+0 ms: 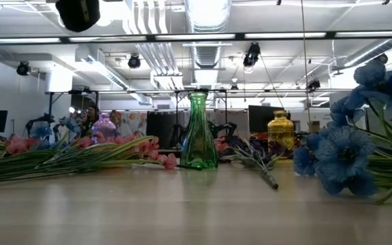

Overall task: Sort flowers into vase by color
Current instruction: Put the bottom blue flowers into the green vase

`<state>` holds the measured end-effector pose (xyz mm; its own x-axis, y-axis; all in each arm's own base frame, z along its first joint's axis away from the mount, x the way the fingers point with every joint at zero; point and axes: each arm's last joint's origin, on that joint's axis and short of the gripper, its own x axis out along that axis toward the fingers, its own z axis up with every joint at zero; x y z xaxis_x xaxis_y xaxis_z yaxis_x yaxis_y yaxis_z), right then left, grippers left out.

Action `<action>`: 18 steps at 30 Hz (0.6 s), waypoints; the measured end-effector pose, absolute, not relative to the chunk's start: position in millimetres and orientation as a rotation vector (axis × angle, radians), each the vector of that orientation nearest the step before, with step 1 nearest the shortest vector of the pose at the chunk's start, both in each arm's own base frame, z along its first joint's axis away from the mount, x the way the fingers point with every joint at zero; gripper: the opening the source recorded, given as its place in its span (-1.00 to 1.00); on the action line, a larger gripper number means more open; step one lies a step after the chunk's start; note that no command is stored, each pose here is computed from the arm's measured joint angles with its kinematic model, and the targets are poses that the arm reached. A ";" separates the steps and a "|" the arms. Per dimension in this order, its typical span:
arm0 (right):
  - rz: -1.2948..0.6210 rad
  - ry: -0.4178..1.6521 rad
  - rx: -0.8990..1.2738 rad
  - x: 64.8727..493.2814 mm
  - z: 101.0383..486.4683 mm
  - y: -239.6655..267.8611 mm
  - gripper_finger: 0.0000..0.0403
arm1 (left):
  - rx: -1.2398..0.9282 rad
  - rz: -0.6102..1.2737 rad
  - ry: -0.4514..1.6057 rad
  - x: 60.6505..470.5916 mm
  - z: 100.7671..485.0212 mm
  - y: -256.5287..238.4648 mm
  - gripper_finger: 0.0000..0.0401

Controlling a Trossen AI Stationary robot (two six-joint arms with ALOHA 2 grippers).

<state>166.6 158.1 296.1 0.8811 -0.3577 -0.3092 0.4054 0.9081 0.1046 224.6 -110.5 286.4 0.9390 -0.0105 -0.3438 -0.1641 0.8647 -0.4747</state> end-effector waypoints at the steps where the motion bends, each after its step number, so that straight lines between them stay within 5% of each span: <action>1: -0.438 0.257 0.153 168.6 295.1 156.0 -0.94 | -0.504 0.071 0.328 225.3 288.3 -110.9 -1.00; 8: -0.540 0.256 0.151 193.2 292.0 133.6 -0.94 | -0.301 0.093 0.263 227.0 293.3 -109.4 -1.00; 18: -0.279 0.185 0.108 254.0 303.6 72.5 -0.94 | -0.030 0.351 0.214 226.9 295.2 -98.1 -1.00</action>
